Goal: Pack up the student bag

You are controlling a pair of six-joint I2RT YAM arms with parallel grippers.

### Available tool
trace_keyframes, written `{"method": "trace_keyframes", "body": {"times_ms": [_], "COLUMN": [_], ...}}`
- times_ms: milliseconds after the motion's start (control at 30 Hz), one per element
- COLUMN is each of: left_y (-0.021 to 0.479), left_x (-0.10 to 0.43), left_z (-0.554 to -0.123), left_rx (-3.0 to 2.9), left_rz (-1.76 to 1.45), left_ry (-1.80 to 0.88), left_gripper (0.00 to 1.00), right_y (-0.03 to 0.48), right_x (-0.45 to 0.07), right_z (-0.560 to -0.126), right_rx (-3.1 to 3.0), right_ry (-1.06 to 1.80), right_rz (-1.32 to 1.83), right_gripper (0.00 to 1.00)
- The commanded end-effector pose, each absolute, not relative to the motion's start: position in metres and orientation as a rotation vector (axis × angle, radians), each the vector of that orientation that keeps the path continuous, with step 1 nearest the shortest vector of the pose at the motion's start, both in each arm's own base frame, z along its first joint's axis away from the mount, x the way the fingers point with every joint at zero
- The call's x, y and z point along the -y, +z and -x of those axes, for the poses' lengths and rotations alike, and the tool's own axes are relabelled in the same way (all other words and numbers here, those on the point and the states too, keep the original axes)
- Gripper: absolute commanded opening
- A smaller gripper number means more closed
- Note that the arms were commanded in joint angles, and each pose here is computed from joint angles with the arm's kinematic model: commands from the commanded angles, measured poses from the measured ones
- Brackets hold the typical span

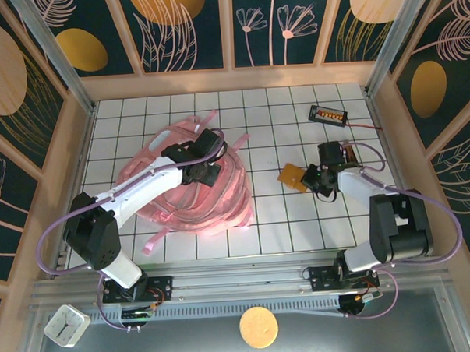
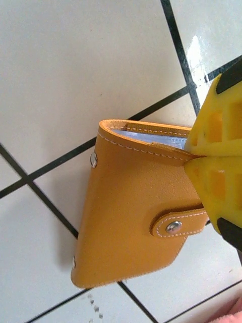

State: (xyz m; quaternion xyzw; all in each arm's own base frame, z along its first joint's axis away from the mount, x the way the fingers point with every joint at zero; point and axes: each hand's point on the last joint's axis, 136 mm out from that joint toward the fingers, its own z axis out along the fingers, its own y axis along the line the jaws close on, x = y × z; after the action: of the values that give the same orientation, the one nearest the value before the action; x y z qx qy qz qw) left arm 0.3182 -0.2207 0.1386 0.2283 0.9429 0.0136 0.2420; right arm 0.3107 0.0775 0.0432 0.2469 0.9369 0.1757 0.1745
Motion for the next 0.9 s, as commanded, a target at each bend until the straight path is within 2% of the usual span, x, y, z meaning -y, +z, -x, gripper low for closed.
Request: {"method": "trace_keyframes", "body": {"times_ms": [0,533,867], "left_y": [0.157,0.213,0.236], "left_x": [0.225,0.236,0.246], "left_z": [-0.312,-0.323,-0.329], "left_rx": [-2.569,-2.47,-2.439], "left_rz": [-0.607,-0.518,-0.494], "left_ry": [-0.034,-0.138,-0.197], "left_gripper": [0.0,0.0,0.0], "right_y": [0.061,0.205,0.261], "right_x": [-0.071,-0.118,-0.222], "right_z": [-0.317,-0.324,-0.302], "right_rx": [-2.594,-2.388,-2.326], "right_ry": [0.483,0.826,1.197], "right_rz": [-0.685,-0.444,-0.108], "right_gripper": [0.0,0.0,0.0]}}
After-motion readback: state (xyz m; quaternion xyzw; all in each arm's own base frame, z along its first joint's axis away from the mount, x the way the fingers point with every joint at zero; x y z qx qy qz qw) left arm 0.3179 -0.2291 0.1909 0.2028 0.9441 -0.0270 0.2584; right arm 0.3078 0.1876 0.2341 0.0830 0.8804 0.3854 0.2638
